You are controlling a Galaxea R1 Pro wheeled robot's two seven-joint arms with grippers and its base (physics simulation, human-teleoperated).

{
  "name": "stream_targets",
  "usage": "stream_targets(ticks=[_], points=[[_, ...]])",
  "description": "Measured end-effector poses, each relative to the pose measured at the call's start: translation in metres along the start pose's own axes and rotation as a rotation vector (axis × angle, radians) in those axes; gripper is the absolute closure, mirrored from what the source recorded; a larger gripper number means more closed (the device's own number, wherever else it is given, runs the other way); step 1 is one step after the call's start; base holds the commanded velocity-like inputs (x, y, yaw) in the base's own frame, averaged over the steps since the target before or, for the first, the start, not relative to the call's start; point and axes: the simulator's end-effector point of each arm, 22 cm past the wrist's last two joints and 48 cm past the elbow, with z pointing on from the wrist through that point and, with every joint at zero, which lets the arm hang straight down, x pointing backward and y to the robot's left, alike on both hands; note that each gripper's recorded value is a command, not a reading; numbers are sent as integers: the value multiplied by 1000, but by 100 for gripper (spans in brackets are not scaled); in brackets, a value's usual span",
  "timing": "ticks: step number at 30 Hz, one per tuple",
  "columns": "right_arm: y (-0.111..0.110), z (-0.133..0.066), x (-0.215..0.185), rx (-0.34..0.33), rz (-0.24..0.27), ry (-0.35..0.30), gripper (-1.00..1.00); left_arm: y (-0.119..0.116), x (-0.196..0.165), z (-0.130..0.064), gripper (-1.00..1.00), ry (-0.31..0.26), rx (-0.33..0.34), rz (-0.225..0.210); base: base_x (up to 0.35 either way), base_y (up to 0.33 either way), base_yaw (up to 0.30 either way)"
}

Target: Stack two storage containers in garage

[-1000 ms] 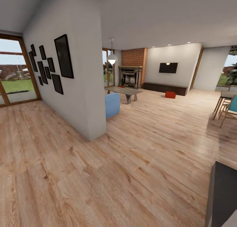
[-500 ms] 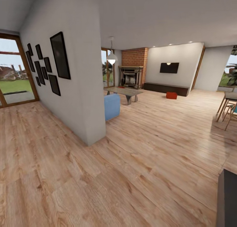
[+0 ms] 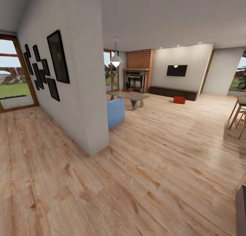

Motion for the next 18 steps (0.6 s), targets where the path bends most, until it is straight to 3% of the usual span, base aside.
stream_targets(ticks=[11,18], points=[[1,0,-2,-1,-2,-7,-100,0,0,0,-100,-1,0,1,322,0,-2],[1,0,-1,-2,-2,-5,-100,-1,0,0,-100,-1,1,1,322,0,-189]])
